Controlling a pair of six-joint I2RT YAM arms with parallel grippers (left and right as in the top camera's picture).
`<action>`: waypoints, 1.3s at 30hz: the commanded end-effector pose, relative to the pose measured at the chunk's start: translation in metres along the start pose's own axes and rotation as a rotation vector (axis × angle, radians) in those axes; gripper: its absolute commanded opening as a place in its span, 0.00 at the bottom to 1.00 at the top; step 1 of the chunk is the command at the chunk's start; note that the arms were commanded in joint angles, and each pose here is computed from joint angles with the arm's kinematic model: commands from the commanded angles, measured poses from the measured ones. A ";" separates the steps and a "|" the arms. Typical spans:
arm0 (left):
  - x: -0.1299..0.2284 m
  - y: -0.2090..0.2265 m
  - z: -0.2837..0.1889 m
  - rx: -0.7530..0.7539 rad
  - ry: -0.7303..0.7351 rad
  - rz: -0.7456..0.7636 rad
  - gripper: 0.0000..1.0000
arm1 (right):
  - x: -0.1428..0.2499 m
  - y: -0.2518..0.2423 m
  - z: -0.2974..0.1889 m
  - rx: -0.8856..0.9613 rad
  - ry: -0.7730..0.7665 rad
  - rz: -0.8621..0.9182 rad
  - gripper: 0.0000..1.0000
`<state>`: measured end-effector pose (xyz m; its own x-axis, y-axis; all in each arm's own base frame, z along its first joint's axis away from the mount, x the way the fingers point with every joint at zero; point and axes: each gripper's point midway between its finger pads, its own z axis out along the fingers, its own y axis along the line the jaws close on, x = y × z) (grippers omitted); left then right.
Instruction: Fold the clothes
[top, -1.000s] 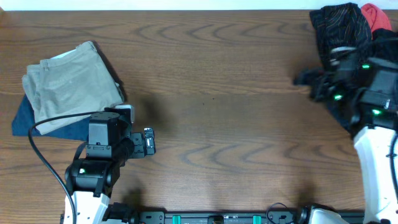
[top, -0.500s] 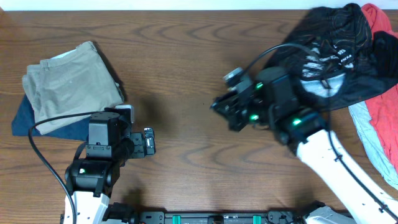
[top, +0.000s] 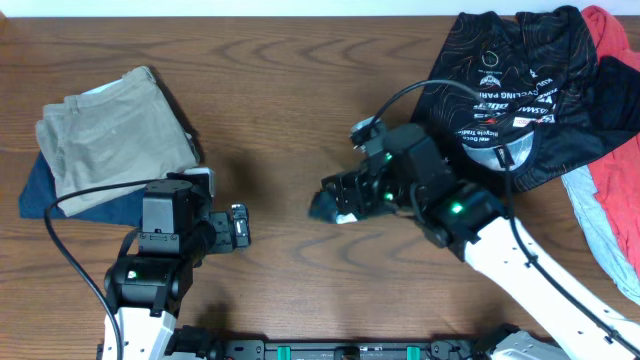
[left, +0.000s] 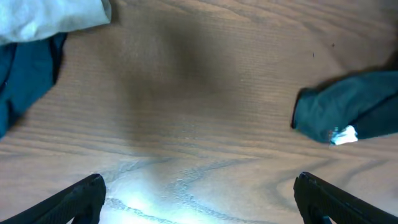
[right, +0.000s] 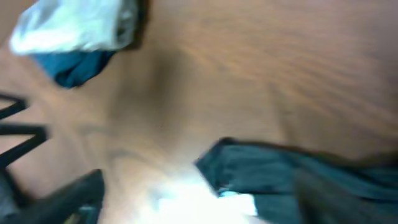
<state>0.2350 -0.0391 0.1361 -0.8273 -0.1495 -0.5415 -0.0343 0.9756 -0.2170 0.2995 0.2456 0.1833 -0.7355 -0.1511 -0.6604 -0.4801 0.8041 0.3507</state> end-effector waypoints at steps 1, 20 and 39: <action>-0.008 -0.003 -0.004 0.012 -0.022 -0.129 0.98 | -0.007 -0.039 -0.004 0.110 -0.017 0.014 0.99; 0.026 -0.099 0.066 0.319 0.315 -0.196 0.98 | 0.059 -0.204 -0.080 0.570 0.157 0.447 0.99; 0.074 -0.196 0.170 0.472 0.369 -0.077 0.94 | 0.071 -0.215 -0.090 0.599 0.187 0.500 0.99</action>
<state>0.2897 -0.2619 0.0261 -0.9575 -0.0804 -0.2770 0.1204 0.7611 -0.6373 0.3068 0.0150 0.1223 -0.8912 0.2449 -0.3819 0.2101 0.9689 0.1311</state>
